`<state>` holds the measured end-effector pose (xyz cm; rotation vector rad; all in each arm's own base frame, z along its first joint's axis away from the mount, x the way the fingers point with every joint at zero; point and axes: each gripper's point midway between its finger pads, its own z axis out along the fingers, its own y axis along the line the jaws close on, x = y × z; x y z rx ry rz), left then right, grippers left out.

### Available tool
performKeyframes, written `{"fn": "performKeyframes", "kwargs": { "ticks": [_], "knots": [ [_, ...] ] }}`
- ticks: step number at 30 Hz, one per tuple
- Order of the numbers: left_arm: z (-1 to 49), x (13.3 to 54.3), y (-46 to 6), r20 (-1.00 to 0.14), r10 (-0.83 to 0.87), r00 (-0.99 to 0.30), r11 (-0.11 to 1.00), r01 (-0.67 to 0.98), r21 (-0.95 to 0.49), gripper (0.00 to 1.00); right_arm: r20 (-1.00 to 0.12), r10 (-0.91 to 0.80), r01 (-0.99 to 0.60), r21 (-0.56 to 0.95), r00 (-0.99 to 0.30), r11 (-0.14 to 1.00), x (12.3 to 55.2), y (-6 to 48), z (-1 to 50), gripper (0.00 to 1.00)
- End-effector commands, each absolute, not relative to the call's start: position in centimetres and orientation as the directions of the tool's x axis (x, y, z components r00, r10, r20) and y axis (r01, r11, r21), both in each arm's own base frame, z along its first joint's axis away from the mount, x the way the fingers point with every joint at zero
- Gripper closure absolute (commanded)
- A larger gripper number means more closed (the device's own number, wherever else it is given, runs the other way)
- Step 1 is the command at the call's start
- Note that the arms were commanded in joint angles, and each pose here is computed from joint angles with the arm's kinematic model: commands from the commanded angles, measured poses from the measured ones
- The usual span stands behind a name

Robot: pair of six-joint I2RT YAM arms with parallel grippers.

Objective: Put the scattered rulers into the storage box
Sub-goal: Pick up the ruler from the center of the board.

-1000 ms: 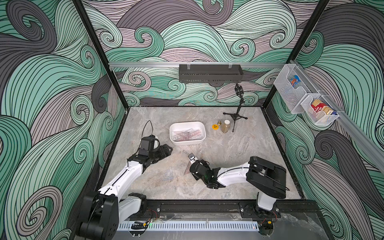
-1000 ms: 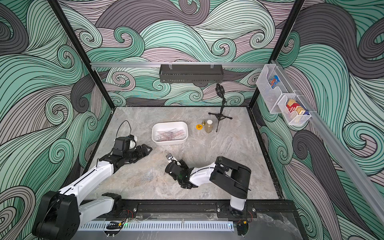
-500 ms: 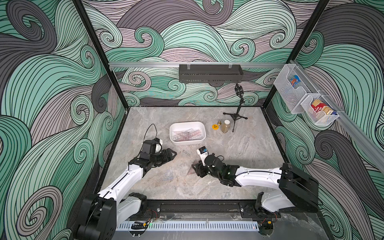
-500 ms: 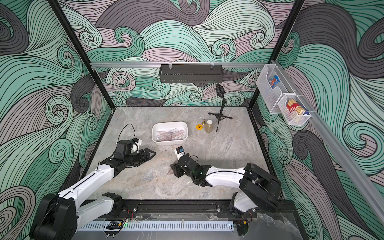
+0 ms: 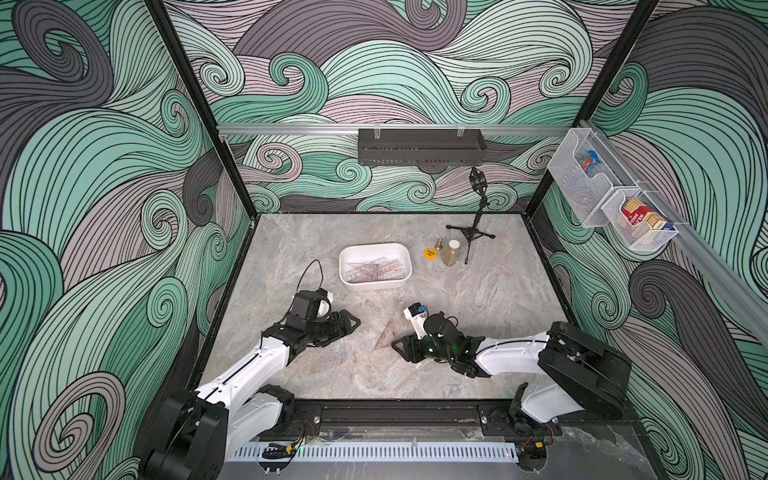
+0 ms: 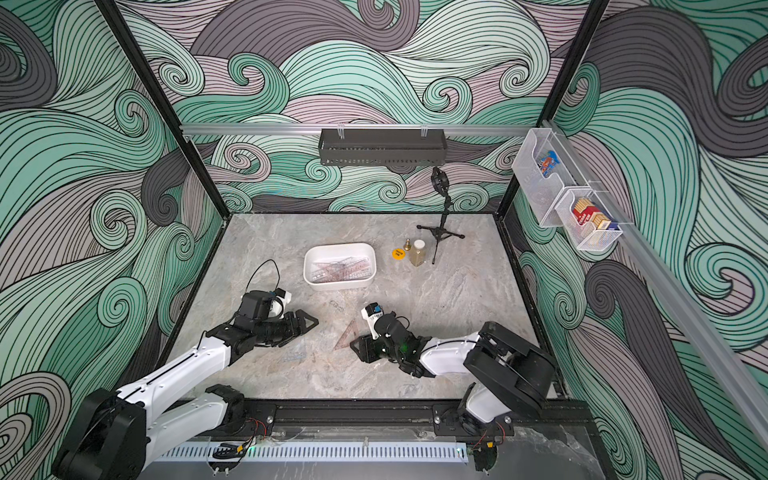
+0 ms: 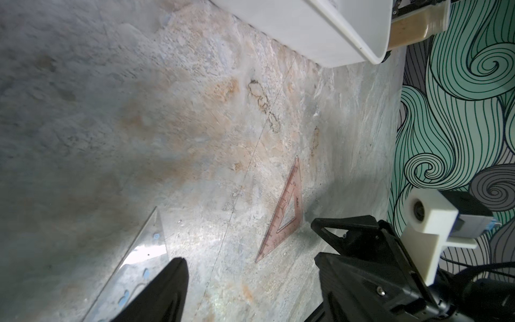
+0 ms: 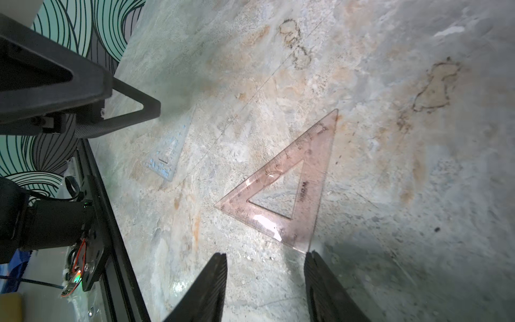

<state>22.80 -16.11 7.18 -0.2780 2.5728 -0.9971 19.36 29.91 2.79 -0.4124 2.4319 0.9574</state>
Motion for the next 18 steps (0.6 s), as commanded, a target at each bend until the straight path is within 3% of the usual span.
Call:
{"fn": "performKeyframes", "kwargs": {
  "ticks": [1, 11, 18],
  "knots": [
    [7.7, 22.8, -16.5, -0.267, -0.309, -0.913, 0.715, -0.038, -0.698, 0.22, -0.523, -0.095, -0.438, 0.587, -0.847, 0.681, 19.2, 30.5, 2.6, 0.51],
    [7.7, 23.1, -16.3, -0.278, -0.309, -0.910, 0.729, -0.039, -0.683, 0.22, -0.487, -0.112, -0.421, 0.592, -0.866, 0.687, 19.0, 30.9, 1.6, 0.52],
    [7.8, 23.2, -16.2, -0.290, -0.311, -0.905, 0.732, -0.034, -0.681, 0.22, -0.543, -0.032, -0.407, 0.588, -0.839, 0.699, 21.2, 29.6, 4.2, 0.52]
  ]
}}
